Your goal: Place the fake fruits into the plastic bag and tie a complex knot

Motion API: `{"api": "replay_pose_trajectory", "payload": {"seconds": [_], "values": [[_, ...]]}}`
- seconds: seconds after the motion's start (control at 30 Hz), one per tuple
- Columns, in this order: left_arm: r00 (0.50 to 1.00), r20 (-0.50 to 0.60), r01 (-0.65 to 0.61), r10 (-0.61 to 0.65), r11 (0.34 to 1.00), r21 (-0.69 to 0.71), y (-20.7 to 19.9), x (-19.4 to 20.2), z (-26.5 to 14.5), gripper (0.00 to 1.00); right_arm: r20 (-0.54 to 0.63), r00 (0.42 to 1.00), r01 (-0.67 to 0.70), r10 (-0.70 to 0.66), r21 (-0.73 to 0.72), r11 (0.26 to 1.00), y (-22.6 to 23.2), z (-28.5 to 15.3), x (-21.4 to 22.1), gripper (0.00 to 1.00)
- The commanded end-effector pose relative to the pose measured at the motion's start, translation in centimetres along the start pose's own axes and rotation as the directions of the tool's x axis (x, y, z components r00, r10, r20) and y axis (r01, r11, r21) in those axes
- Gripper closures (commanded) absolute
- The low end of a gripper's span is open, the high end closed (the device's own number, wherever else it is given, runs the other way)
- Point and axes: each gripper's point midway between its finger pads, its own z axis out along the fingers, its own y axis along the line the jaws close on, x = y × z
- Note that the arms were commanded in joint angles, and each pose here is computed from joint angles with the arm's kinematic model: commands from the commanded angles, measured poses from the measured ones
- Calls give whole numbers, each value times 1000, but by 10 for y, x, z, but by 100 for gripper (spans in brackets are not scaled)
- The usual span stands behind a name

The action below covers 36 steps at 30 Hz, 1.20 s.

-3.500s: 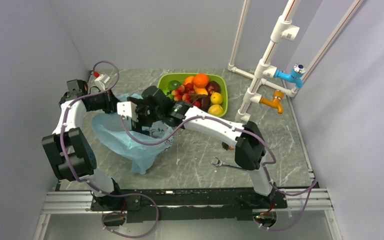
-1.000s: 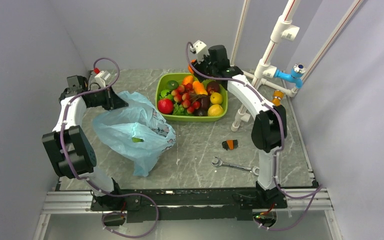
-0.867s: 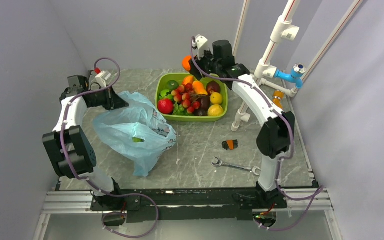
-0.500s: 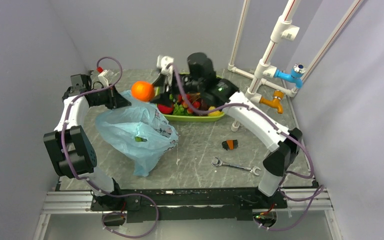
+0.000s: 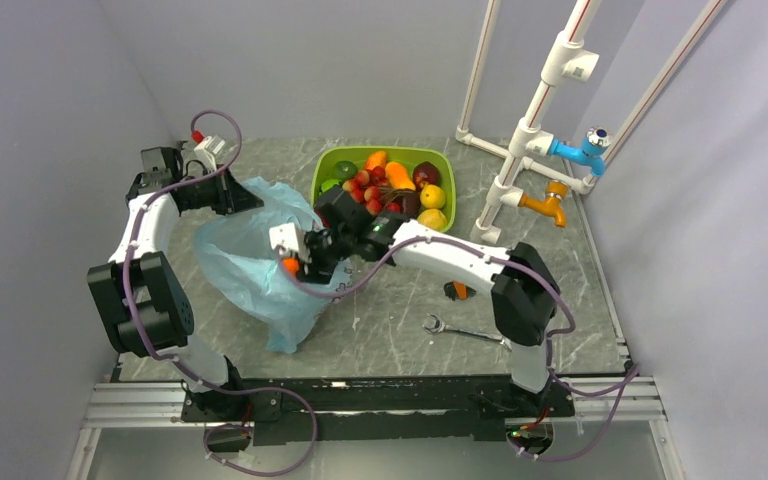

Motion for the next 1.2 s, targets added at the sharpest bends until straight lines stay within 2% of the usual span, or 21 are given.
{"api": "replay_pose_trajectory", "payload": {"seconds": [0.0, 0.03, 0.1, 0.2, 0.3, 0.47, 0.7, 0.93, 1.03, 1.17], "values": [[999, 25, -44, 43, 999, 26, -11, -4, -1, 100, -109, 978, 177, -177, -5, 984, 8, 21, 21, 70], [999, 23, -43, 42, 999, 24, -9, -3, -1, 100, -126, 977, 175, -175, -4, 984, 8, 24, 29, 66], [999, 15, -41, 41, 999, 24, -8, -1, -1, 100, -142, 974, 179, -175, 19, 984, 5, 27, 37, 51], [999, 13, -46, 46, 999, 21, -7, 0, -1, 100, -126, 979, 168, -160, 53, 984, -1, 26, 27, 30], [998, 13, -54, 54, 998, 18, -7, 0, -1, 100, -93, 982, 170, -162, 89, 981, -9, 21, 8, 18], [998, 12, -67, 67, 998, 16, -7, -3, -2, 100, -21, 985, 171, -170, 149, 974, -22, 7, -31, 5], [997, 11, -71, 71, 997, 16, -8, -2, -2, 100, 130, 970, 156, -206, 315, 936, -55, -42, -108, 3], [997, 7, -74, 73, 997, 16, -8, 0, -2, 100, 323, 924, 16, -206, 503, 864, -93, -120, -159, 8], [997, 7, -80, 80, 997, 13, -9, -2, -3, 100, 367, 922, -102, -123, 537, 838, -117, -154, -148, 10], [997, 8, -79, 79, 997, 10, -9, -2, -3, 100, 325, 935, -308, 141, 551, 776, -153, -180, -73, 11]]}}
